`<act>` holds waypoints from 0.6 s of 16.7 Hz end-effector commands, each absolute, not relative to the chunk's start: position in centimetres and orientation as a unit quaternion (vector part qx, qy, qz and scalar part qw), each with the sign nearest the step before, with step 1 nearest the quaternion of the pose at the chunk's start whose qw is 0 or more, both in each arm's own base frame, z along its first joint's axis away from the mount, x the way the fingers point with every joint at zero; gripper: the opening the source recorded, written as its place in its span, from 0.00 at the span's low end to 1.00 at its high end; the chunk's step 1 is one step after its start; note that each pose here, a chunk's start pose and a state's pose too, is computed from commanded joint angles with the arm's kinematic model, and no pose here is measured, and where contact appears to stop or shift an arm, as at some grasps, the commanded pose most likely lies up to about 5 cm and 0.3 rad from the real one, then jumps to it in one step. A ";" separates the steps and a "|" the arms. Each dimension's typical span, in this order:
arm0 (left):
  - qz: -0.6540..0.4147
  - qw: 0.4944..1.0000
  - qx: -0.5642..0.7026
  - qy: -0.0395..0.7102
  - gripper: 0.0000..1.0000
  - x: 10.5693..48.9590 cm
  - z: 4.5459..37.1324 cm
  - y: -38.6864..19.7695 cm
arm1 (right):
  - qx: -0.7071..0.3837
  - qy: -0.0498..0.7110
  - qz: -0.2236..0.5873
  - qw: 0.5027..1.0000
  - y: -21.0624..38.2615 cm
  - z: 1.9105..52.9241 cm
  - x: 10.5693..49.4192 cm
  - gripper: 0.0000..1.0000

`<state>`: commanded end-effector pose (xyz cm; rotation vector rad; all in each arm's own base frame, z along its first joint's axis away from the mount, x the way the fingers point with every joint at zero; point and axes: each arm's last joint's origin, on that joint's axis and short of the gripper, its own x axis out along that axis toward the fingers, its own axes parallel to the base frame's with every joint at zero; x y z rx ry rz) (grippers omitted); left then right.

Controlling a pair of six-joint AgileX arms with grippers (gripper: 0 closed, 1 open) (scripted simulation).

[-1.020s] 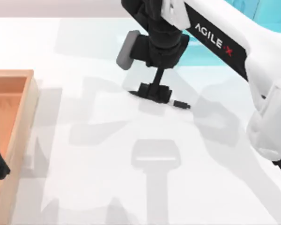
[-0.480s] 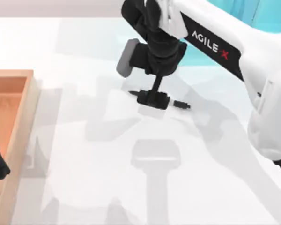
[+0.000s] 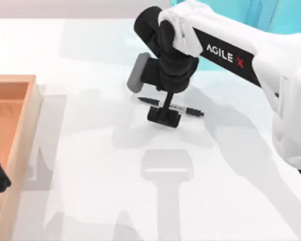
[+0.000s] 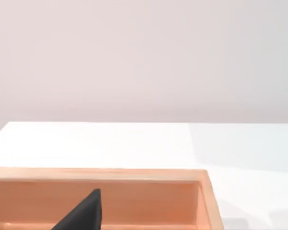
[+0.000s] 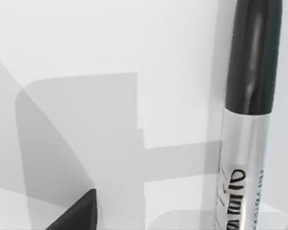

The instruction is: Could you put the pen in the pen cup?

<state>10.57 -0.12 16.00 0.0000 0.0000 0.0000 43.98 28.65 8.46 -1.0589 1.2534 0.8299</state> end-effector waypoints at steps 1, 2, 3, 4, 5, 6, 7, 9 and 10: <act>0.000 1.000 0.000 0.000 1.00 10.6 16.0 -0.1 | -0.458 0.542 0.359 0.606 28.6 8.5 44.0 1.00; 0.000 1.000 0.000 0.000 1.00 10.6 16.0 -0.1 | -0.458 0.542 0.359 0.606 28.6 8.5 44.0 1.00; 0.000 1.000 0.000 0.000 1.00 10.6 16.0 -0.1 | -0.458 0.542 0.359 0.606 28.6 8.5 44.0 0.92; 0.000 1.000 0.000 0.000 1.00 10.6 16.0 -0.1 | -0.458 0.542 0.359 0.606 28.6 8.5 44.0 0.85; 0.000 1.000 0.000 0.000 1.00 10.6 16.0 -0.1 | -0.458 0.542 0.359 0.606 28.6 8.5 44.0 0.77; 0.000 1.000 0.000 0.000 1.00 10.6 16.0 -0.1 | -0.458 0.542 0.359 0.606 28.6 8.5 44.0 0.70; 0.000 1.000 0.000 0.000 1.00 10.6 16.0 -0.1 | -0.458 0.542 0.359 0.606 28.6 8.5 44.0 0.62; 0.000 1.000 0.000 0.000 1.00 10.6 16.0 -0.1 | -0.458 0.542 0.359 0.606 28.6 8.5 44.0 0.47; 0.000 1.000 0.000 0.000 1.00 10.6 16.0 -0.1 | -0.458 0.542 0.359 0.606 28.6 8.5 44.0 0.40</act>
